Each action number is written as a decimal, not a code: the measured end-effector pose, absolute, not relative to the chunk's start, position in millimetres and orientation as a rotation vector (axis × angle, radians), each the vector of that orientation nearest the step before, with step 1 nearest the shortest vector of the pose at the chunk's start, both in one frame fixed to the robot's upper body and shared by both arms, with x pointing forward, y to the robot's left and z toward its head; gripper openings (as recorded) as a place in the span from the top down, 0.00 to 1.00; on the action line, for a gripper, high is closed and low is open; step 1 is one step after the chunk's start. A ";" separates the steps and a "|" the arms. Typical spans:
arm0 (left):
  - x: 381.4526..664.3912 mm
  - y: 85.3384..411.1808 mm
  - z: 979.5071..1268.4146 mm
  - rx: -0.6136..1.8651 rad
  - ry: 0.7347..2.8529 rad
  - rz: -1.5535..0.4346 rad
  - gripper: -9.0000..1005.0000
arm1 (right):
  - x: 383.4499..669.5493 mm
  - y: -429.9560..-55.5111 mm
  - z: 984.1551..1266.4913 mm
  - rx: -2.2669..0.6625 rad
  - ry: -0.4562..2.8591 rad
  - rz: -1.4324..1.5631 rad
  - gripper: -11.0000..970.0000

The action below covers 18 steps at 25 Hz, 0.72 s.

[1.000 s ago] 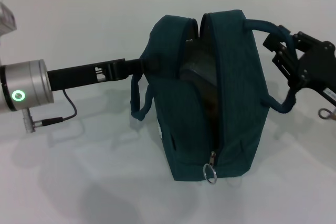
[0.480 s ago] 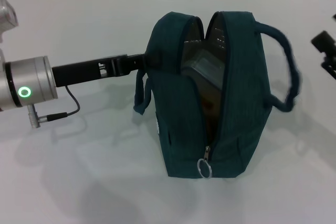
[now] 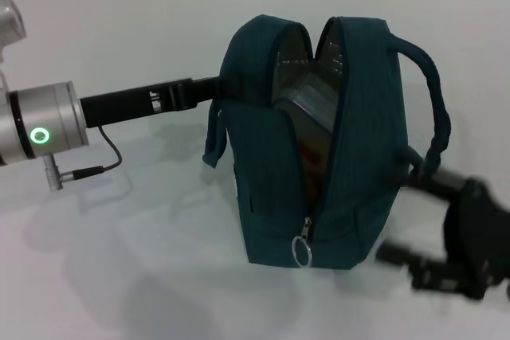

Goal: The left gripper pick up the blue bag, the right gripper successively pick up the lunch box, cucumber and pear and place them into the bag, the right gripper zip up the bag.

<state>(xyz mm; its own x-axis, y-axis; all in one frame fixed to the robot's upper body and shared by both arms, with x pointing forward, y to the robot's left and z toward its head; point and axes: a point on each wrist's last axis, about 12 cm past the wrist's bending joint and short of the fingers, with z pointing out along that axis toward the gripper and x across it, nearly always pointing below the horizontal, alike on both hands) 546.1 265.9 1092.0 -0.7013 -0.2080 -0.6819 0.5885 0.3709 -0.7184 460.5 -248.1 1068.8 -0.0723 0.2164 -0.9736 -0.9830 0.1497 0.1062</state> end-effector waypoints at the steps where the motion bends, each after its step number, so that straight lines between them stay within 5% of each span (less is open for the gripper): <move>1: 546.1 265.7 1092.0 0.328 1.912 -1.406 0.94 | 460.4 -246.9 1066.7 -0.920 1.227 1.284 0.16; 18: 544.0 264.1 1090.3 0.301 1.901 -1.421 0.94 | 466.3 -210.1 1033.2 -1.124 1.614 1.395 0.16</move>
